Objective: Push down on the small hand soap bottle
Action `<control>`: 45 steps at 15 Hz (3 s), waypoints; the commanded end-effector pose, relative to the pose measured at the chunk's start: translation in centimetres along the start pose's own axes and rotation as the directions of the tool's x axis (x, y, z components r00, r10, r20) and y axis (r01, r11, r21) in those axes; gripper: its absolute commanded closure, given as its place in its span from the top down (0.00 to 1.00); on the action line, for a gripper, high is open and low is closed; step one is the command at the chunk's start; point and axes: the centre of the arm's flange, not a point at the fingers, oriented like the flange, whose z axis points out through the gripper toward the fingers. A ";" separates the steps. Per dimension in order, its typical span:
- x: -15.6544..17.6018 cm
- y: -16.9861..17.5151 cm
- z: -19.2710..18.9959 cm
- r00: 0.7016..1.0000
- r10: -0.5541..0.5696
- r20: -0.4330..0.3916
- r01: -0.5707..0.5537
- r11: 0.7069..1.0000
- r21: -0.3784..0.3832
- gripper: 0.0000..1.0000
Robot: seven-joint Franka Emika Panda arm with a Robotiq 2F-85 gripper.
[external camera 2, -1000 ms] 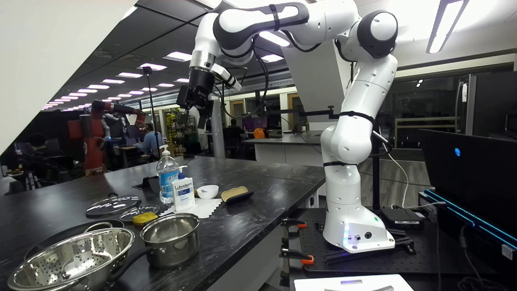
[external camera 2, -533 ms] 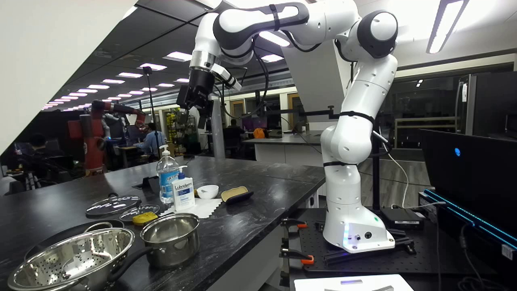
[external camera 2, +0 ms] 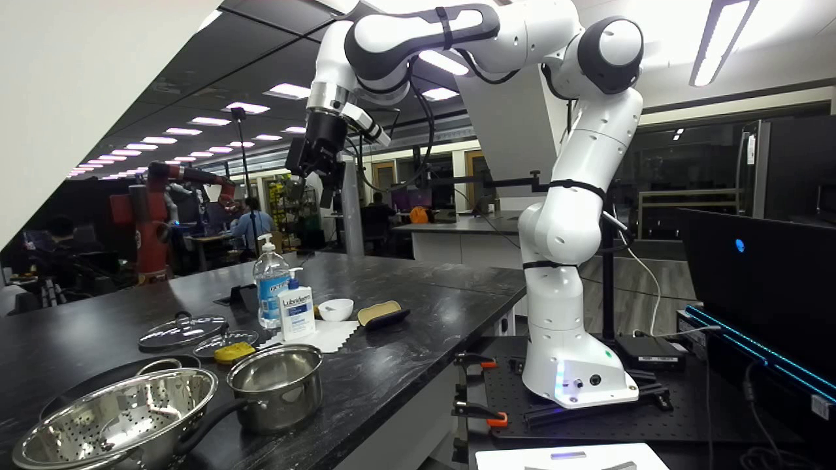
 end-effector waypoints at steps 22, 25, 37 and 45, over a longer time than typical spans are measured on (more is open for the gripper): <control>14.6 7.2 1.4 0.977 0.204 -0.065 -0.206 0.978 -0.039 1.00; 16.1 9.0 1.4 0.967 0.244 -0.075 -0.247 0.968 -0.041 1.00; 20.3 14.8 0.6 0.927 0.356 -0.116 -0.362 0.931 -0.042 0.51; 21.6 18.3 1.8 0.912 0.397 -0.101 -0.406 0.909 -0.094 0.00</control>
